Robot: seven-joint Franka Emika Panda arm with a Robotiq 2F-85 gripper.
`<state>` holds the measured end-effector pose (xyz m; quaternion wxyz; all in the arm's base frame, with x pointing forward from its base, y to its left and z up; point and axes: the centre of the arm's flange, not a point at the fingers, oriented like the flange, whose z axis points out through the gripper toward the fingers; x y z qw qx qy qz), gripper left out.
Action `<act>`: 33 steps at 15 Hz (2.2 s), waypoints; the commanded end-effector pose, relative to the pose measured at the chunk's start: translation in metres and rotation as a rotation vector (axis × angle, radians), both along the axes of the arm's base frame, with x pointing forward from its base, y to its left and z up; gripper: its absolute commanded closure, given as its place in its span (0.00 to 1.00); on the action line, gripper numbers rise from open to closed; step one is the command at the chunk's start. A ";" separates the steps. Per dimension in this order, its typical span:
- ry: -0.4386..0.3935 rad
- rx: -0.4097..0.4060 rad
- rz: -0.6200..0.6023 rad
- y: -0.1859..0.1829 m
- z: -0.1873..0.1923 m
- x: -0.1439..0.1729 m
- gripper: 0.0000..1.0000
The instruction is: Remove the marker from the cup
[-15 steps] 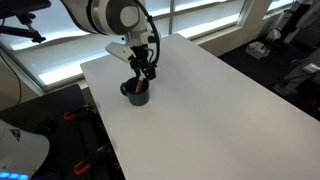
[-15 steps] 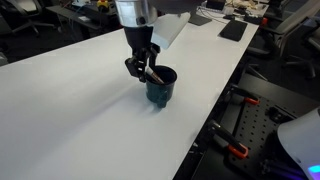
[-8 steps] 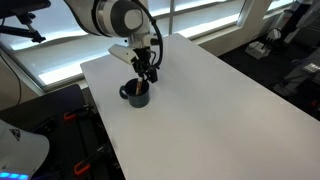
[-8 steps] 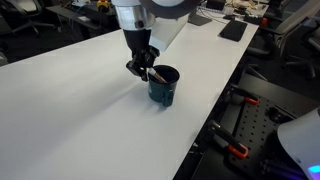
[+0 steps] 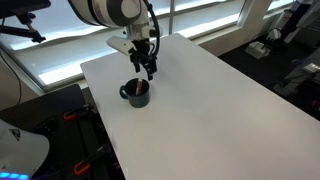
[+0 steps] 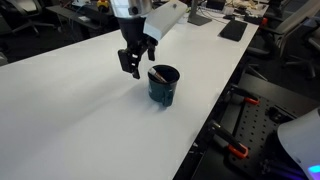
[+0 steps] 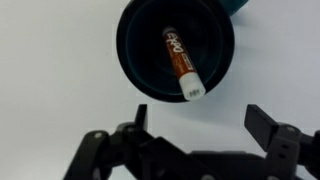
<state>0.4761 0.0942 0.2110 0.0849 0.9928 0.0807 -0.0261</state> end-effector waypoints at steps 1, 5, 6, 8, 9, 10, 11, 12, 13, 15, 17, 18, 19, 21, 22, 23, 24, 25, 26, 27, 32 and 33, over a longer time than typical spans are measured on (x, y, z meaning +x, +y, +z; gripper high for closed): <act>0.009 -0.027 -0.028 0.007 0.034 -0.010 0.00; 0.141 -0.090 -0.036 -0.004 0.044 -0.020 0.00; 0.207 -0.106 -0.028 -0.008 0.045 -0.025 0.00; 0.336 -0.109 -0.001 -0.020 0.049 -0.036 0.00; 0.256 -0.112 -0.022 -0.012 0.033 -0.032 0.00; 0.298 -0.111 -0.012 -0.015 0.034 -0.036 0.00; 0.313 -0.109 -0.008 -0.018 0.035 -0.037 0.00; 0.316 -0.108 -0.008 -0.019 0.036 -0.037 0.00; 0.301 -0.110 -0.005 -0.019 0.028 -0.035 0.00; 0.292 -0.091 0.013 -0.018 0.015 -0.031 0.00; 0.274 -0.069 0.047 -0.018 0.002 -0.028 0.00; 0.260 -0.058 0.057 -0.018 -0.003 -0.026 0.00; 0.241 -0.026 0.082 -0.020 -0.008 -0.025 0.00; 0.194 0.019 0.128 -0.023 -0.013 -0.023 0.00; 0.178 0.033 0.150 -0.024 -0.016 -0.022 0.00; 0.162 0.042 0.163 -0.026 -0.019 -0.020 0.00; 0.155 0.051 0.173 -0.027 -0.021 -0.019 0.00; 0.153 0.058 0.181 -0.029 -0.023 -0.018 0.00; 0.150 0.061 0.185 -0.030 -0.024 -0.017 0.00; 0.149 0.063 0.189 -0.032 -0.024 -0.016 0.00; 0.163 0.072 0.193 -0.034 -0.021 -0.020 0.00; 0.142 0.080 0.186 -0.034 -0.017 -0.022 0.00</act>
